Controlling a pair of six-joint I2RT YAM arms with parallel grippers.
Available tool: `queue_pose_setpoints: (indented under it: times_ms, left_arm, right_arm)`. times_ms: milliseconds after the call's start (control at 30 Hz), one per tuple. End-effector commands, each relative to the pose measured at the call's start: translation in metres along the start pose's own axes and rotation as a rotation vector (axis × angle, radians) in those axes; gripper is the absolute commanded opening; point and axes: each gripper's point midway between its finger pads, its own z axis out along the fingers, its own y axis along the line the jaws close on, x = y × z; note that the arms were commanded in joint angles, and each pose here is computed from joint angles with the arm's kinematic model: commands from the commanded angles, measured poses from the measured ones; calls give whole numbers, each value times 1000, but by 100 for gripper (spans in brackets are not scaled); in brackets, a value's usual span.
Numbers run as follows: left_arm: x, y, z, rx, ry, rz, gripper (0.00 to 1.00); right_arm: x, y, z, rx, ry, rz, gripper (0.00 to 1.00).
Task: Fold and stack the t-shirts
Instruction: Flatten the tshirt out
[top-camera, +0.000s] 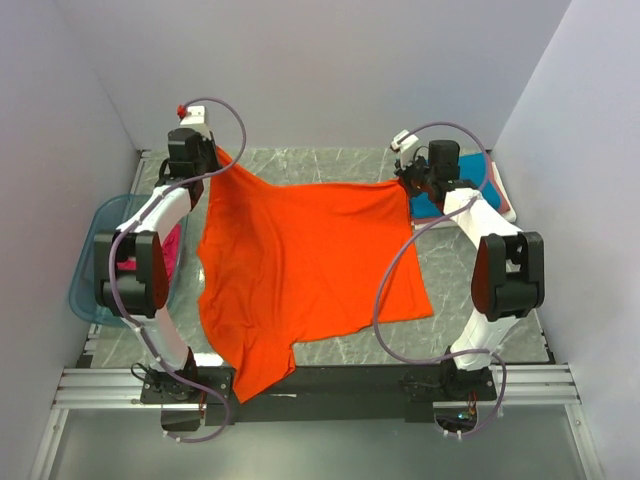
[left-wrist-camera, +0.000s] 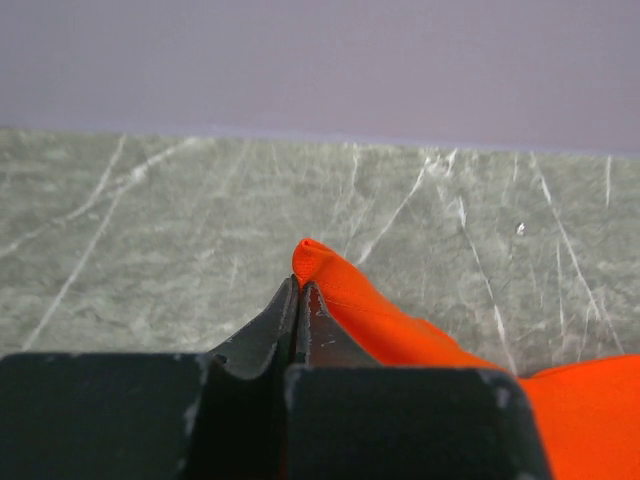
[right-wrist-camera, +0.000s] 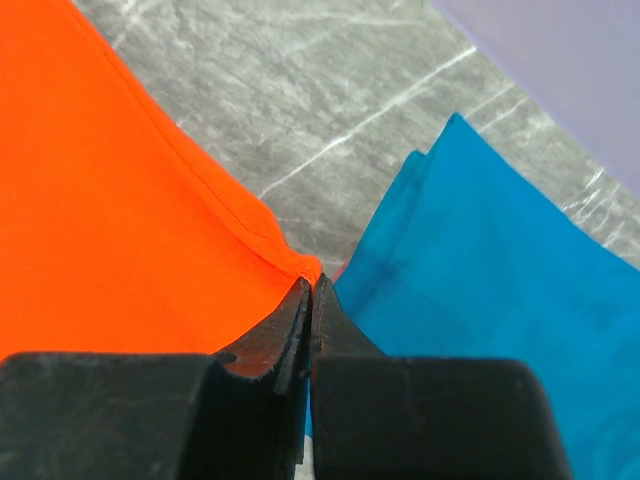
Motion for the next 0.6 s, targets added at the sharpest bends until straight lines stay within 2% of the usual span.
queue_pose_setpoints:
  times_ms: [0,267,567]
  left_arm:
    - [-41,4,-13,-14,-116,40,0]
    - [-2,8,8,-11,-3,83,0]
    - [7,2,28,27,25,76,0]
  right_arm:
    - [-36,-9,-20,24,-90,-44,0]
    - [-28,-12,8,49,-25,8,0]
    - [-26,-24,22,82,-3,-22,0]
